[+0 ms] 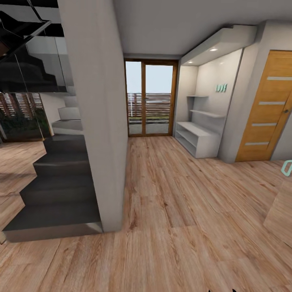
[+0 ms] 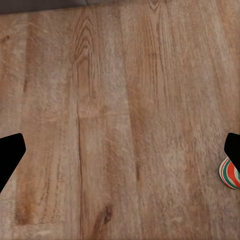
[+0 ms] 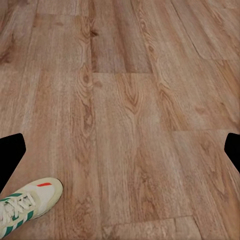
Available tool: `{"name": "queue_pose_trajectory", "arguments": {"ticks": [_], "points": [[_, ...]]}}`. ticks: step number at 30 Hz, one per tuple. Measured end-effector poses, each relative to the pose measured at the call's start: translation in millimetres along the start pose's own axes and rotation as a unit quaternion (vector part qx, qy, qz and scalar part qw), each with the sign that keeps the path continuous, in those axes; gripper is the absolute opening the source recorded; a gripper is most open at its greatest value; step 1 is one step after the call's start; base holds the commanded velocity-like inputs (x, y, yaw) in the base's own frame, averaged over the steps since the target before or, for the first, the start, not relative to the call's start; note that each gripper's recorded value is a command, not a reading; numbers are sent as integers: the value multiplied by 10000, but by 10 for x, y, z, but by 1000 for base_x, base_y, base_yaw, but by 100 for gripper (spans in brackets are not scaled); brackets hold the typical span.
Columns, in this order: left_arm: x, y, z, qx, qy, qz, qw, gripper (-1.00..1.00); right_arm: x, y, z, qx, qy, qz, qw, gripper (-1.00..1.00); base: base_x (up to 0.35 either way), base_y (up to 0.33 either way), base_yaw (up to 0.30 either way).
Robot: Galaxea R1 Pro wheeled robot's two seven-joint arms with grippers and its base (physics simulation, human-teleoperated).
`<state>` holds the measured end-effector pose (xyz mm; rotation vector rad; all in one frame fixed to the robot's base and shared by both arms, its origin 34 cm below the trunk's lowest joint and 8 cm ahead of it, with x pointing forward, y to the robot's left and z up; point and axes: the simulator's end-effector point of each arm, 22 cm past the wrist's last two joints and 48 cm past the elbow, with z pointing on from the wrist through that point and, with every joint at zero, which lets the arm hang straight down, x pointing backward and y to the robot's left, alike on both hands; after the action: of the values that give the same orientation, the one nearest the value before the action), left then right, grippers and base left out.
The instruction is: Pick up the two gym shoes and the two sandals from the corridor floor and place them onto the hallstand (shoe rack) in the corridor, making sure they are on the rack and not on the floor. Arrange them so the two gym shoes are next to each other and the two sandals are next to each other.
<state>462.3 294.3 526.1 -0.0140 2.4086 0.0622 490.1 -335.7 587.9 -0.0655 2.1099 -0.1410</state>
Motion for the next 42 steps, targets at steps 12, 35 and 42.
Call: {"name": "queue_pose_trajectory", "arguments": {"ticks": [12,35,42], "points": [[-2,0,0,-2,-2,0,10000,100,0,0,0,0,0,0,10000,100,0,0,0],[-15,1,-1,-4,-17,-2,10000,100,-13,-1,0,1,-16,0,10000,100,0,0,-158],[-1,1,0,-4,-1,-1,10000,100,1,0,-1,-1,0,-1,10000,100,0,0,-248]]}}
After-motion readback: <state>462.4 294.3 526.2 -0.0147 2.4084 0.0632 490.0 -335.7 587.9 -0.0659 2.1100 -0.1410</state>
